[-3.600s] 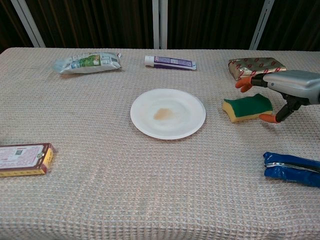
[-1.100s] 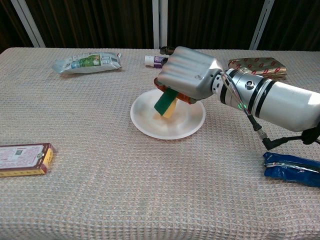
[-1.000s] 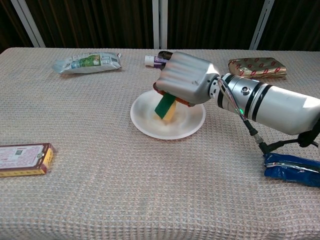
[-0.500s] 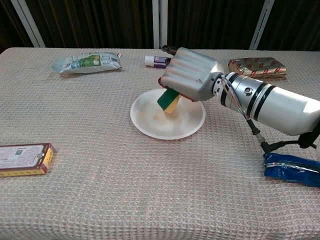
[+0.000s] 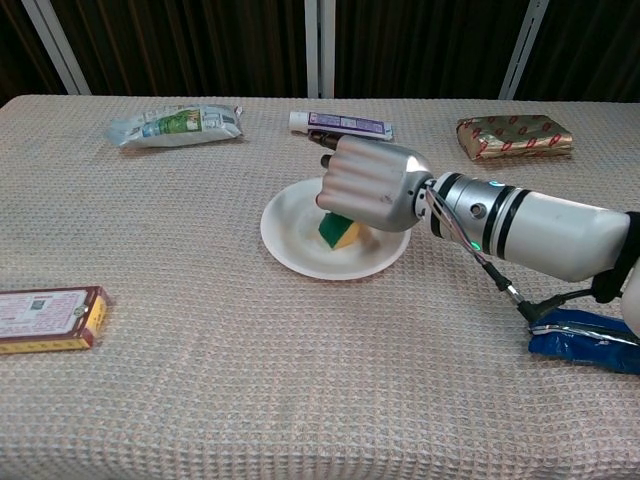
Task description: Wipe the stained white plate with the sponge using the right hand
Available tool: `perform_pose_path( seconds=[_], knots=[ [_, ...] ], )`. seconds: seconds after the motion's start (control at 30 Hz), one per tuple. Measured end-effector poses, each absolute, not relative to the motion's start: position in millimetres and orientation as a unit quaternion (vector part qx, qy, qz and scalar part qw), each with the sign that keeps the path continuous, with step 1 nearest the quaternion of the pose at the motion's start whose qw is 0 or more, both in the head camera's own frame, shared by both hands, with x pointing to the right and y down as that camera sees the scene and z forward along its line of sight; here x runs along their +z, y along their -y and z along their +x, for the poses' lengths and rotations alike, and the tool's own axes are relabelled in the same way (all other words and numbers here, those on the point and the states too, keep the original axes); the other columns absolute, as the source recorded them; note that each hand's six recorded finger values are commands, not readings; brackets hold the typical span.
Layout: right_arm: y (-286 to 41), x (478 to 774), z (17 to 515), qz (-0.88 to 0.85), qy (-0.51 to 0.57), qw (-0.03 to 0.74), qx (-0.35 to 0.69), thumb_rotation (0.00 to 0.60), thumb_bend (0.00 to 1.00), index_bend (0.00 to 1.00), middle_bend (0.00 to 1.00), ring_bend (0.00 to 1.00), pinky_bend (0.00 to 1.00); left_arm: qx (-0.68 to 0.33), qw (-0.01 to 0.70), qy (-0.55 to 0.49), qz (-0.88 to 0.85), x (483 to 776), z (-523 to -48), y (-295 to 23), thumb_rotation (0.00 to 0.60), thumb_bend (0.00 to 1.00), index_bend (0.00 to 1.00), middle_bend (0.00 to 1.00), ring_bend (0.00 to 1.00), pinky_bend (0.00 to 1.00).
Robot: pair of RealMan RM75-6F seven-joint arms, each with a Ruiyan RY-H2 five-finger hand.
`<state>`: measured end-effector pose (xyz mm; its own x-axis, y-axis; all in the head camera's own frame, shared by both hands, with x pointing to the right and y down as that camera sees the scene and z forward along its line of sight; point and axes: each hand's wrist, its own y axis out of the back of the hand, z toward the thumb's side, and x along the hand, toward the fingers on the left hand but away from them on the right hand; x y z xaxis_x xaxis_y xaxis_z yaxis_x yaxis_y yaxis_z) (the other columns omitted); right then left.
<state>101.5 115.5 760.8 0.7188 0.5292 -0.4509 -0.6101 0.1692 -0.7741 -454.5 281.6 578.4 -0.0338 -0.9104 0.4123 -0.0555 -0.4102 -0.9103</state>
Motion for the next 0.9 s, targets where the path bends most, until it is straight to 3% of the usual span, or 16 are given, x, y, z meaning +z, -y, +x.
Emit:
perform_pose_path(
  seconds=[0.23,0.6,0.9],
  knots=[
    [-105,739,88,-0.535,0.006,0.764,0.36,0.6,0.45,0.81,0.54,0.31,0.05,-0.591,0.362,-0.408,-0.594,578,-454,-281,0.6,0.02,0.16,0.07,0.06,0.09],
    [-129,763,76,-0.513,-0.068,0.784,0.343,0.6,0.45,0.81,0.54,0.31,0.05,-0.595,0.356,-0.41,-0.592,578,-458,-285,0.6,0.02,0.16,0.07,0.06,0.09],
    [-109,738,92,-0.512,-0.023,0.783,0.353,0.6,0.45,0.81,0.54,0.31,0.05,-0.59,0.36,-0.412,-0.593,577,-455,-284,0.6,0.02,0.16,0.07,0.06,0.09]
  ],
)
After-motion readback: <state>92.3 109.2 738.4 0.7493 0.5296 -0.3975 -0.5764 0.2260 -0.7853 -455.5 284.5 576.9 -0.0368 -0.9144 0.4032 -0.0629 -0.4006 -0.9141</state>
